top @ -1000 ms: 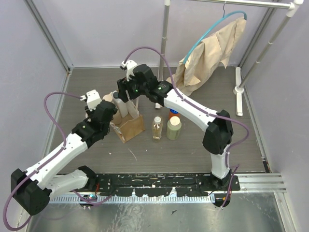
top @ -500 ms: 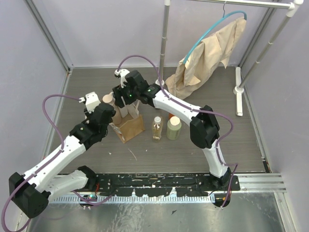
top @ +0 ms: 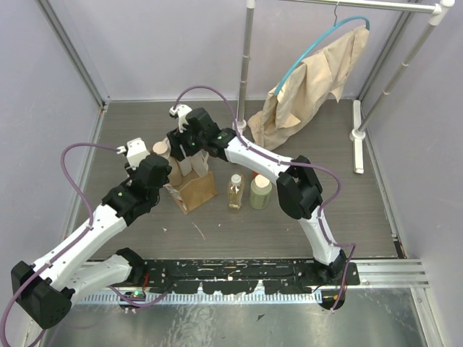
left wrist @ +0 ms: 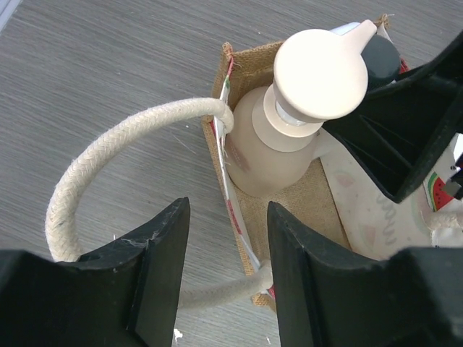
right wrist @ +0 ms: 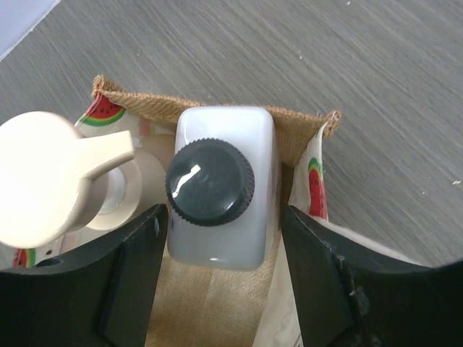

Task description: Take the personal care products out of the canvas bag

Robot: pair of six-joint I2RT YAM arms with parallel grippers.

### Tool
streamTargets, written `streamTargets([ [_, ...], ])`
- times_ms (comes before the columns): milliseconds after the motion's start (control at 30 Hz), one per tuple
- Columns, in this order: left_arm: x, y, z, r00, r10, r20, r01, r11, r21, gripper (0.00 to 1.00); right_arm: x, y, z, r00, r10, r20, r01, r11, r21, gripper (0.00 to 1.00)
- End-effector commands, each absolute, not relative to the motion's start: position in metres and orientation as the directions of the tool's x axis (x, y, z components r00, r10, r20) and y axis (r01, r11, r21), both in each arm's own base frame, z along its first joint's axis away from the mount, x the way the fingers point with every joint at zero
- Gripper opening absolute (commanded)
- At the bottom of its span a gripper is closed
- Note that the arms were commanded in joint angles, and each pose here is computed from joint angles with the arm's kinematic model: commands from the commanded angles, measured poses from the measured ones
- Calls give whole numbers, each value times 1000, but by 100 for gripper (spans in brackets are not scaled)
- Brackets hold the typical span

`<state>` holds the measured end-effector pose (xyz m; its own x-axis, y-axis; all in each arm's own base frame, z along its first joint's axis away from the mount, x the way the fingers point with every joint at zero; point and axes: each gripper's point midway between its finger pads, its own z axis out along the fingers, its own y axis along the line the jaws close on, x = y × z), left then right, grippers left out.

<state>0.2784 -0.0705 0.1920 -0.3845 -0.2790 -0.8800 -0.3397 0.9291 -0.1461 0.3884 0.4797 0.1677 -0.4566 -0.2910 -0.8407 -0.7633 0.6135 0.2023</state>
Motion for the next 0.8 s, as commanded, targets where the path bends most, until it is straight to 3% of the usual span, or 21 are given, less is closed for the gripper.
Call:
streamTargets([
  [0, 274, -67, 189, -389, -284, -876, -346, 927, -147, 54, 402, 499, 204, -325, -228, -918, -796, 589, 135, 69],
  [133, 273, -66, 191, -388, -283, -877, -345, 927, -146, 55, 403, 503, 203, -226, -254, -941, -801, 598, 31, 65],
  [300, 271, -65, 194, -381, -288, -879, -345, 926, -154, 56, 401, 504, 203, -190, -264, -946, -796, 605, -9, 49],
  [433, 269, -62, 197, -374, -285, -882, -347, 925, -152, 56, 393, 495, 234, -147, -213, -966, -791, 612, -14, 39],
  [767, 267, -59, 194, -378, -280, -883, -349, 926, -144, 57, 373, 461, 334, -64, -105, -992, -769, 639, -18, 38],
])
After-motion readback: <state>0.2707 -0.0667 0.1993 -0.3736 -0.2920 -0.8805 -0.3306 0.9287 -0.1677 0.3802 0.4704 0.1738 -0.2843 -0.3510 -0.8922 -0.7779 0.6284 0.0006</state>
